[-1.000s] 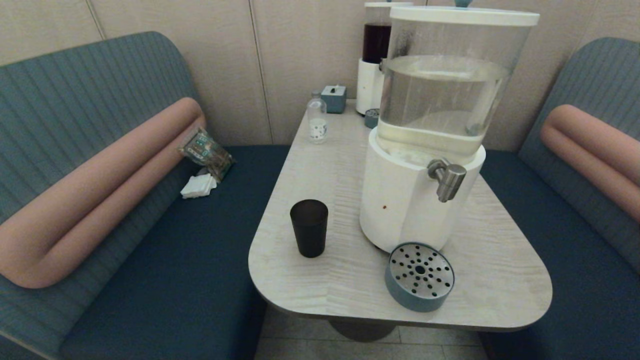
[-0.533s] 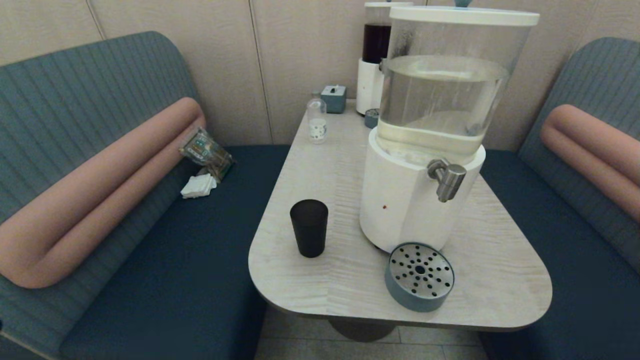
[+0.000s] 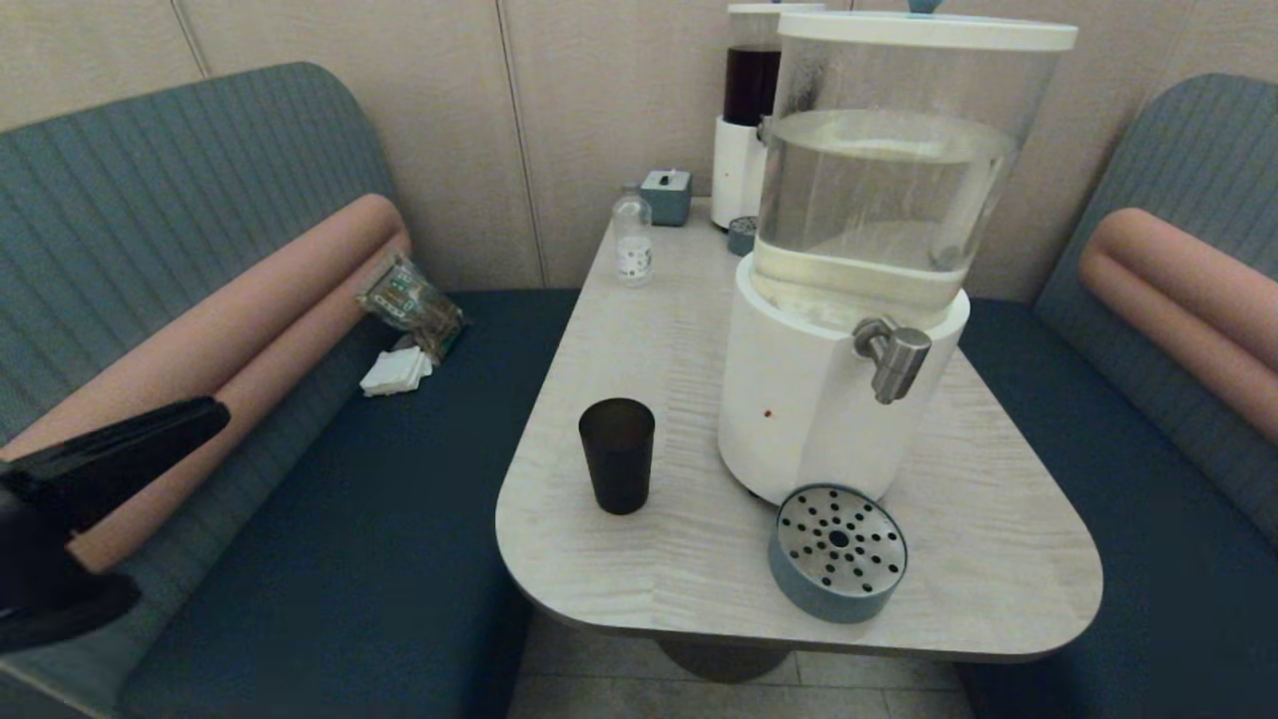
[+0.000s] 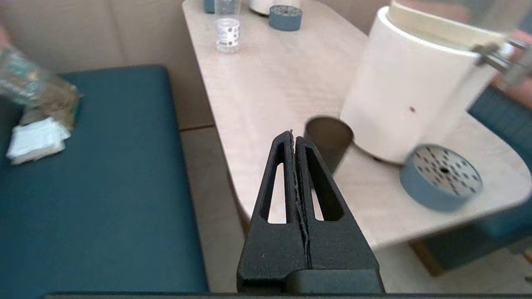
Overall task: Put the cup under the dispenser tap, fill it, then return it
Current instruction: Pick up the cup
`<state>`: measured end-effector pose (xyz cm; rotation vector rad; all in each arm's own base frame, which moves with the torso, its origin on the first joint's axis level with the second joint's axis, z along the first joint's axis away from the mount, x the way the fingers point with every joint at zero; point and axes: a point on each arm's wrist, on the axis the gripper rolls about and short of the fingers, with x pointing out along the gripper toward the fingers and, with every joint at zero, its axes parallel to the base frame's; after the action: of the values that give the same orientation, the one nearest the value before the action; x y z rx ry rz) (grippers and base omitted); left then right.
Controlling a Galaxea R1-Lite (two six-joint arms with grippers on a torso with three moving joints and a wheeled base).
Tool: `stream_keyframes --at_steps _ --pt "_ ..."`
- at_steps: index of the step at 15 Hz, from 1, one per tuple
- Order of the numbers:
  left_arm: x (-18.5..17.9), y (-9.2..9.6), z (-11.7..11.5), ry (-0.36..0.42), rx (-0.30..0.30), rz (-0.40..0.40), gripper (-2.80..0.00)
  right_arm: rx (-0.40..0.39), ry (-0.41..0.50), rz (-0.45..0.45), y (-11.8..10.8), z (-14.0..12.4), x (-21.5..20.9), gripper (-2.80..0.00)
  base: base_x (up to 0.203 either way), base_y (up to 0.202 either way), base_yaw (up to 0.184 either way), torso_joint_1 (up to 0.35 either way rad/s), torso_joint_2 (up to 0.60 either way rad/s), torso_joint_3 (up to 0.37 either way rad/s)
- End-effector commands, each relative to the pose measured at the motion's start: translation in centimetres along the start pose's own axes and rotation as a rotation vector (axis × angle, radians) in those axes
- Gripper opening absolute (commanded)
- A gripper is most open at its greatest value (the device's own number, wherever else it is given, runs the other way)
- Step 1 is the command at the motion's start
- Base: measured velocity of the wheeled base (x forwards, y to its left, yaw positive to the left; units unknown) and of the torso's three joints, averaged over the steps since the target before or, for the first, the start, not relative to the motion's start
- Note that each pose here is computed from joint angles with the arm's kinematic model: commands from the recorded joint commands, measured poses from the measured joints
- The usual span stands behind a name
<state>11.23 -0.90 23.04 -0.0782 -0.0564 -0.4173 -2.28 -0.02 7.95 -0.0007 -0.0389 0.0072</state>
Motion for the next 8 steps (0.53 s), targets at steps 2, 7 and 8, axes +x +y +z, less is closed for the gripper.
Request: stream_keyframes --at_steps 2,7,8 --pt "4.7 2.3 -3.1 0.075 -0.046 -0.008 -2.80 -0.001 0.011 0.000 0.0 -0.4 0.1 -2.80 0.000 0.000 0.000 0.000 0.00 0.000" --pt "5.4 2.5 -6.8 0.119 -0.050 -0.276 -2.80 -0.001 0.010 0.000 0.0 -0.4 0.1 -2.80 0.000 0.000 0.000 0.000 0.00 0.000" --pt "5.1 2.3 -6.9 0.098 -0.034 -0.361 -2.80 0.000 0.011 0.000 0.0 -0.4 0.1 -2.80 0.000 0.000 0.000 0.000 0.00 0.000"
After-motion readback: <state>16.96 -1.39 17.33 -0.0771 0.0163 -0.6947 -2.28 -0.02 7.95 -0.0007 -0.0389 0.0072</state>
